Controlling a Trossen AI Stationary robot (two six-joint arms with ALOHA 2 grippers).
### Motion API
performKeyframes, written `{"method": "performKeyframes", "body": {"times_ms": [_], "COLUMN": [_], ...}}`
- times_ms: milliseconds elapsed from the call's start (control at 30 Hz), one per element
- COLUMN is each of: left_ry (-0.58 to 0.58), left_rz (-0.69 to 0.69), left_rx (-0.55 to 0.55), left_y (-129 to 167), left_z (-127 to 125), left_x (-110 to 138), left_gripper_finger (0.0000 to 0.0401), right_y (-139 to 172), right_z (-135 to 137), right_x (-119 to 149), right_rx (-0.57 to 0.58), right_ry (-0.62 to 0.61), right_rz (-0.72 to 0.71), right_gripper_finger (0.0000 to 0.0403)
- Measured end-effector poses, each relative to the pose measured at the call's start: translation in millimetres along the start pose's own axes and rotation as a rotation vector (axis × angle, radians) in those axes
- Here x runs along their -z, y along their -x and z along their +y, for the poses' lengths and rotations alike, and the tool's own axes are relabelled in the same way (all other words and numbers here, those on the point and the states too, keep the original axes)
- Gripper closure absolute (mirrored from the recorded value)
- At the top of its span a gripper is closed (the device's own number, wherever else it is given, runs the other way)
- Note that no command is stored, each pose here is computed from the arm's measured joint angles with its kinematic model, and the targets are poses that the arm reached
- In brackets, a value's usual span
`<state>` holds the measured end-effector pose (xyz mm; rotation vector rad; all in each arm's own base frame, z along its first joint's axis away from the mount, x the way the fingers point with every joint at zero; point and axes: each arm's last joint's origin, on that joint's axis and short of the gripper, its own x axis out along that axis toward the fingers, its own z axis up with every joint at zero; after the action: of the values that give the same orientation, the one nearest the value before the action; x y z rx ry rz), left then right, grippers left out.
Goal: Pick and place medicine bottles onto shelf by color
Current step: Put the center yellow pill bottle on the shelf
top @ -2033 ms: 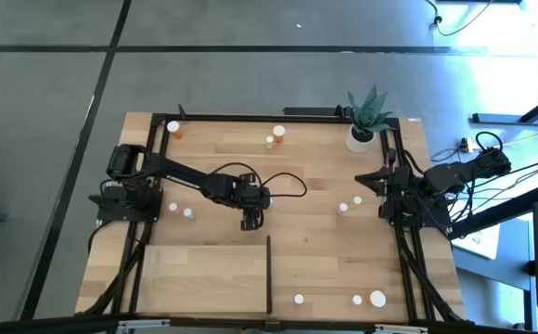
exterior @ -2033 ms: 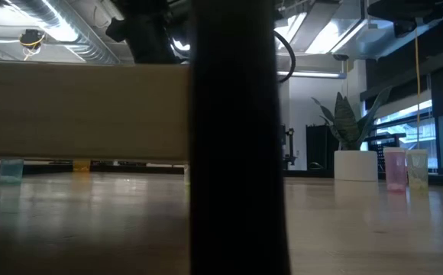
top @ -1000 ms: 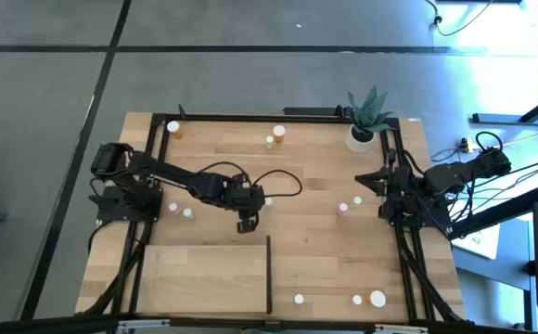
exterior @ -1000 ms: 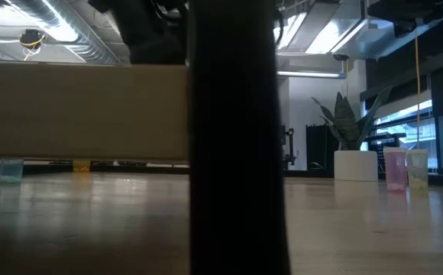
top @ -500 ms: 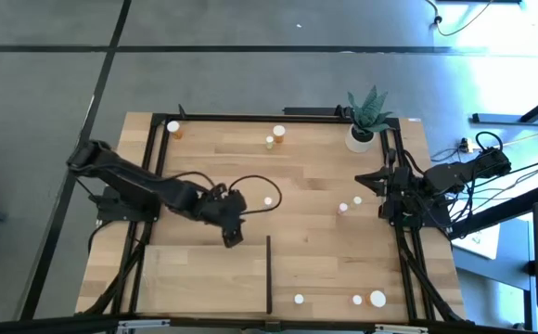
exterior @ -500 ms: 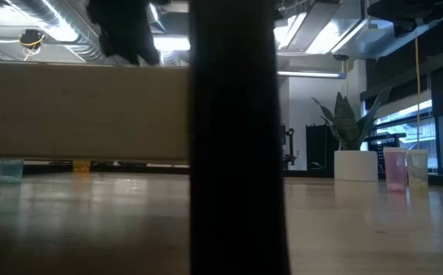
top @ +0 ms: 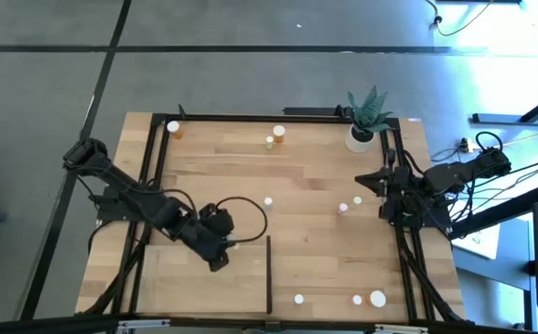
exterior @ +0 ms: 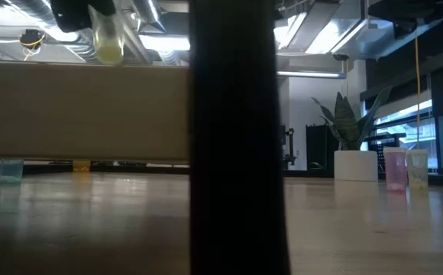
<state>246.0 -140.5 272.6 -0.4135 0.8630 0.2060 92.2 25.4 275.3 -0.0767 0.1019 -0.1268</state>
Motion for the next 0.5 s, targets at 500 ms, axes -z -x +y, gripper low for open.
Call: {"method": "performKeyframes", "body": {"times_ms": [500], "left_ry": [0.068], "left_rz": [-0.013], "left_rx": [0.117], "left_y": [-13], "left_z": [-35], "left_x": [23], "left_gripper_finger": [0.0303], "right_y": [6], "right_z": [16], "right_x": [-2], "right_rx": [-0.594], "right_ry": [0.027], "right_rz": [-0.046], "right_gripper_finger": [0.0381]}}
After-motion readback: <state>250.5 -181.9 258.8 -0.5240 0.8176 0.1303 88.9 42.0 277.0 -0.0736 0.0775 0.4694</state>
